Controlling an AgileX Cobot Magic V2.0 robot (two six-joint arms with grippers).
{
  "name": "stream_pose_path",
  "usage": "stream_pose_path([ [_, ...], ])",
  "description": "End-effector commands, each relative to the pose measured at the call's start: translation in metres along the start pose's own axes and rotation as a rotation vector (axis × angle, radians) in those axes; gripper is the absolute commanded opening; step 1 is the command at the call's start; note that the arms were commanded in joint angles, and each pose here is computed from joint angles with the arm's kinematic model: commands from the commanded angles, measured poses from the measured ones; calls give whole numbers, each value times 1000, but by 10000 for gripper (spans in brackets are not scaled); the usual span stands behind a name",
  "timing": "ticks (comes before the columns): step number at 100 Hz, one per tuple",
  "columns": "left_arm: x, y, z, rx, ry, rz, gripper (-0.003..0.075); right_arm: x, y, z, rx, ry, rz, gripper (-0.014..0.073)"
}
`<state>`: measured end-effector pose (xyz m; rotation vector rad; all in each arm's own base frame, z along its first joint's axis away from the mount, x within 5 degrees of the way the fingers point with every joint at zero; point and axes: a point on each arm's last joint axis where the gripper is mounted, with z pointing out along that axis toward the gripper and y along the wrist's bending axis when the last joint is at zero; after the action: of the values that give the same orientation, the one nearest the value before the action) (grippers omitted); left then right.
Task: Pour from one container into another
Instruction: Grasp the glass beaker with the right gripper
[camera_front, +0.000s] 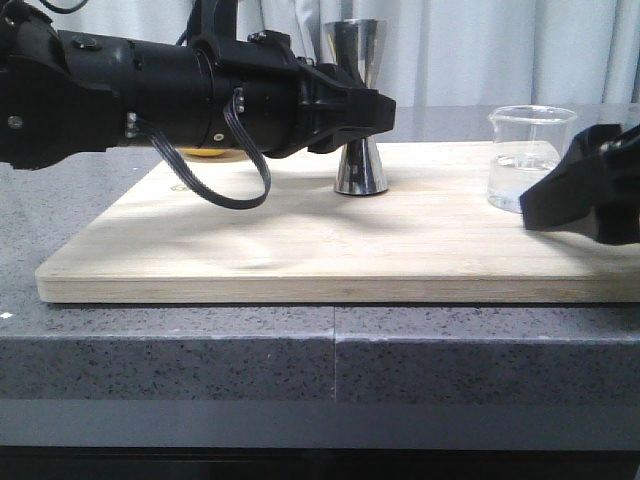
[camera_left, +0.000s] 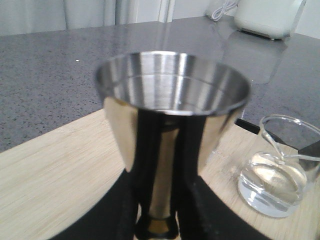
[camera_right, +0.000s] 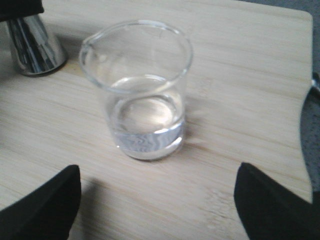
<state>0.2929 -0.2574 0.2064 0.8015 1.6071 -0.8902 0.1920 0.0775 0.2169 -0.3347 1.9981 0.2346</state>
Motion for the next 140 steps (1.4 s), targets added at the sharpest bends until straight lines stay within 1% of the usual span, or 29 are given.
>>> stream_pose_path([
  [1,-28,-6,-4,27,-116,6,83,-17,4,1,-4,-134,-12,568],
  [11,-28,-6,-4,27,-116,6,43,-18,7,4,-14,-159,-20,568],
  [27,-28,-6,-4,28,-116,7,-21,-16,7,8,-9,-157,-22,568],
  [53,-26,-7,-4,46,-102,30,-21,-20,6,11,5,-219,-23,568],
  [79,-29,-9,-4,63,-127,31,-21,-26,5,10,15,-283,-22,568],
  [107,-29,-9,-4,63,-127,31,-21,-21,5,21,27,-285,-27,568],
  [140,-31,-11,-5,83,-155,31,-21,-24,4,23,40,-343,-27,568],
])
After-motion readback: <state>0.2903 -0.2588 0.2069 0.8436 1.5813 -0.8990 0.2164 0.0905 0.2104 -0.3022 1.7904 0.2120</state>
